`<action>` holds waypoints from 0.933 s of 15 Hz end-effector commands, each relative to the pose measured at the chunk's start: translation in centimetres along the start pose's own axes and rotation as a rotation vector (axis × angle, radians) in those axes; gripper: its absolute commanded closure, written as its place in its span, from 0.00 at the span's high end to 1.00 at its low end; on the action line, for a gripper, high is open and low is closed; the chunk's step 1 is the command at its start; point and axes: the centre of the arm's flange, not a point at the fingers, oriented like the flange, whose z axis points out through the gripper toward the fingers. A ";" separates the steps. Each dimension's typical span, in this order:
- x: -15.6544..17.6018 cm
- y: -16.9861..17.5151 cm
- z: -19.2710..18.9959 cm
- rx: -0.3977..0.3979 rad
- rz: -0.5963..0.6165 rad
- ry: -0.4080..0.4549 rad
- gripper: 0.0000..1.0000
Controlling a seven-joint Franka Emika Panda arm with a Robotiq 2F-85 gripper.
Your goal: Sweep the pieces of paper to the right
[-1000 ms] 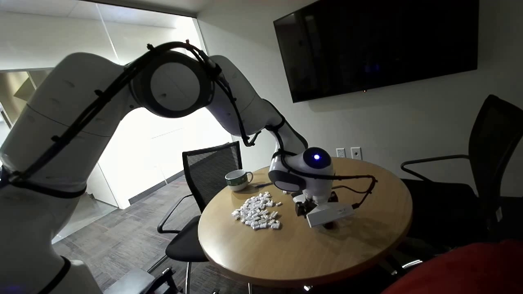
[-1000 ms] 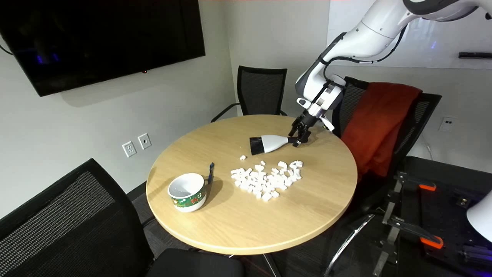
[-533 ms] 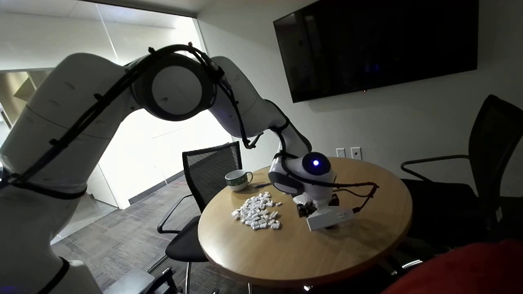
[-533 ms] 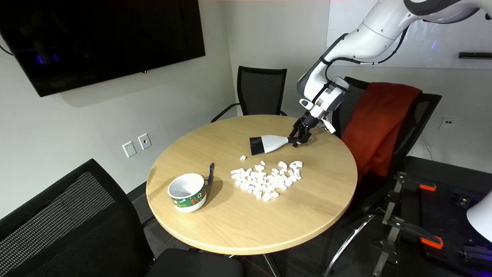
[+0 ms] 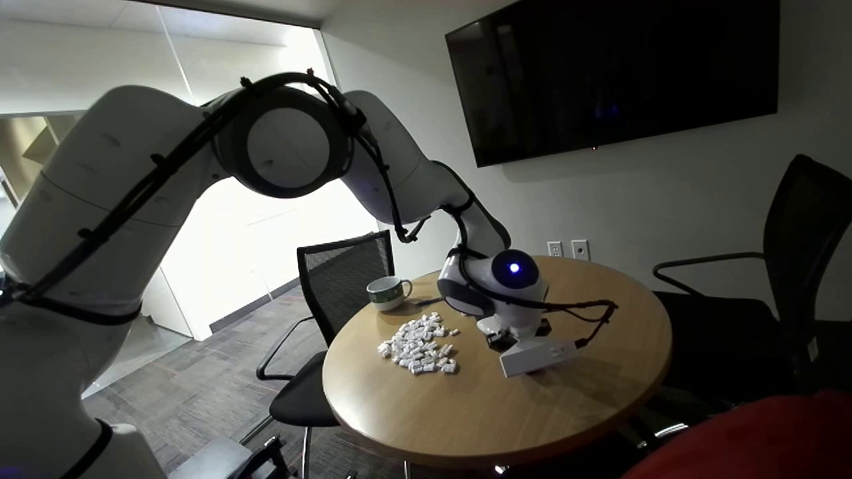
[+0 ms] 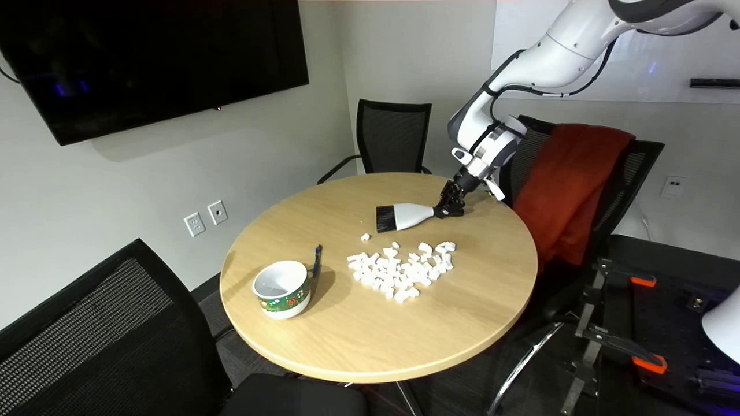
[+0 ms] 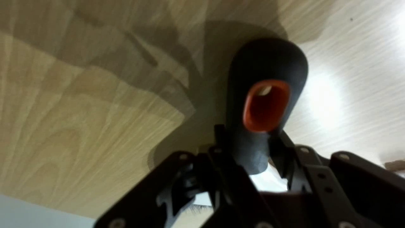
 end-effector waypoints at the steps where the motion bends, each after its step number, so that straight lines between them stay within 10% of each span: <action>1: 0.2 -0.3 0.1 -0.014 -0.012 0.000 0.12; 14: 5.3 -2.7 -6.7 -0.005 -0.294 -0.028 0.12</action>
